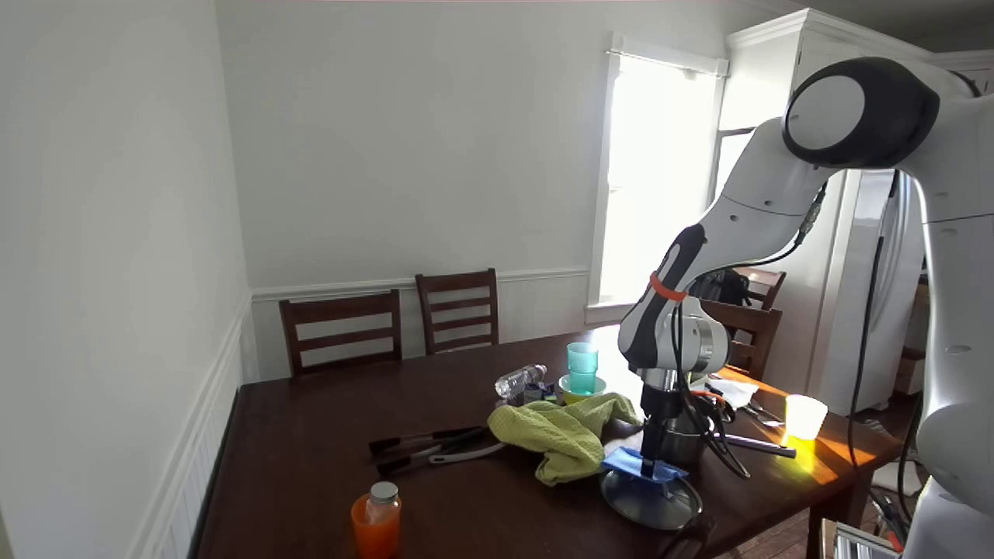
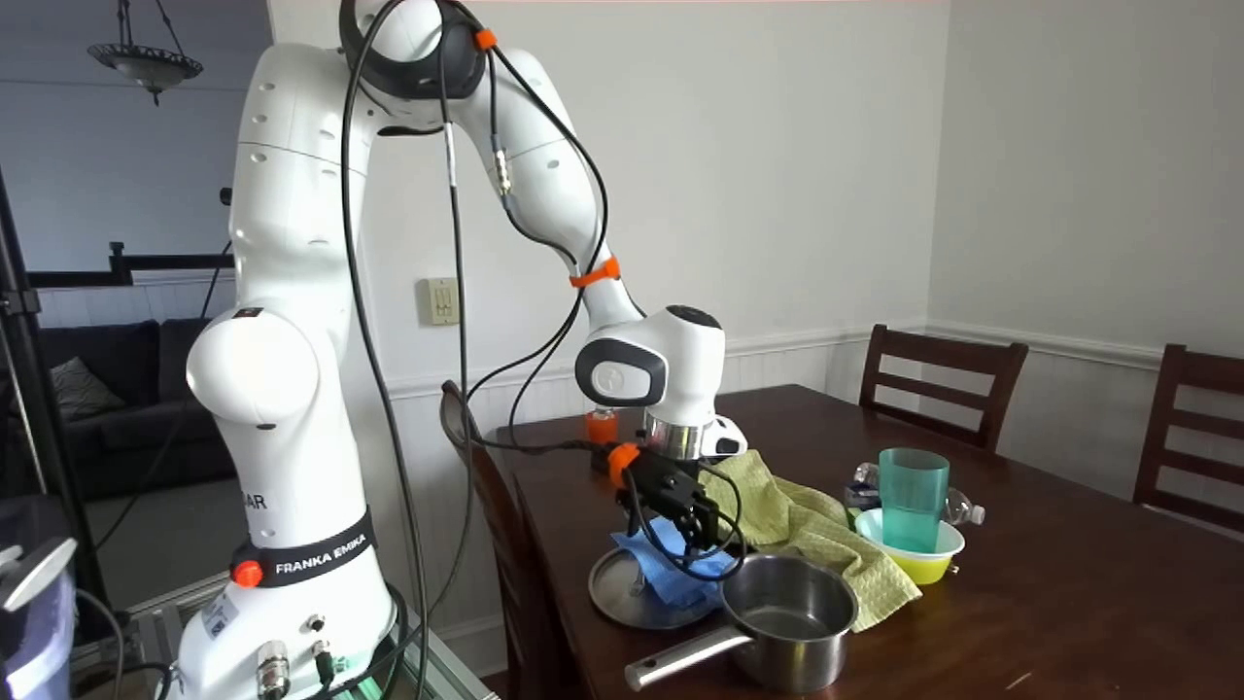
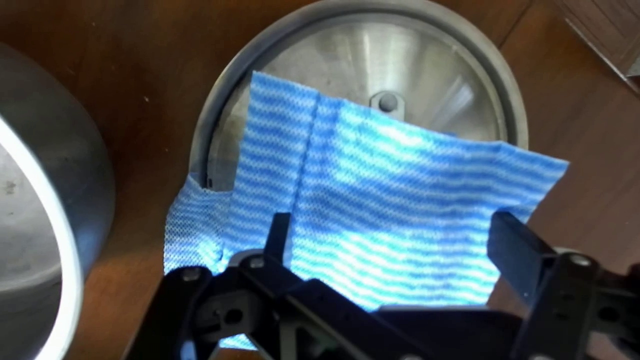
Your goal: Use the blue towel to place the lid on the pot
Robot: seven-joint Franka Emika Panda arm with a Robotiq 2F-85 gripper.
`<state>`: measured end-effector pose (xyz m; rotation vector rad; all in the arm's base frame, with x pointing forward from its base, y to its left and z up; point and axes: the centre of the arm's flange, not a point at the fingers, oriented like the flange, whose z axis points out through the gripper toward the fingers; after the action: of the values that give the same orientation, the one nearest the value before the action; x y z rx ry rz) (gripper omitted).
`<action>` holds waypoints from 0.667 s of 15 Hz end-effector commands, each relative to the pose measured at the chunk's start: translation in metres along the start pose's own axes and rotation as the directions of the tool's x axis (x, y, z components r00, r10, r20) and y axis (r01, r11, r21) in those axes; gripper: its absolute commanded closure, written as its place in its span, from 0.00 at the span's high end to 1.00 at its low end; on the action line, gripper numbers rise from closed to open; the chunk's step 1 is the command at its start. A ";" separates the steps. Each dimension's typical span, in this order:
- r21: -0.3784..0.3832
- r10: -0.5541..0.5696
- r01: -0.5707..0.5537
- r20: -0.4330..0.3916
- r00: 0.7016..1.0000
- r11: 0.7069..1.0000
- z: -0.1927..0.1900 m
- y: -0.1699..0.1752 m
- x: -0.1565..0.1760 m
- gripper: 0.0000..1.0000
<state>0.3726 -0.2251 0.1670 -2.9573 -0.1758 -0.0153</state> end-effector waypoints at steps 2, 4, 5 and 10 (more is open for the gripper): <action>0.001 -0.015 0.015 0.000 1.000 1.000 0.013 -0.003 0.003 0.97; 0.004 -0.023 0.023 0.008 1.000 1.000 0.017 -0.005 0.004 0.82; 0.005 -0.025 0.025 0.012 1.000 1.000 0.019 -0.006 0.004 0.69; 0.005 -0.032 0.032 0.021 0.999 0.999 0.024 -0.007 0.004 0.33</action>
<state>0.3747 -0.2118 0.1507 -2.9458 -0.2139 0.0199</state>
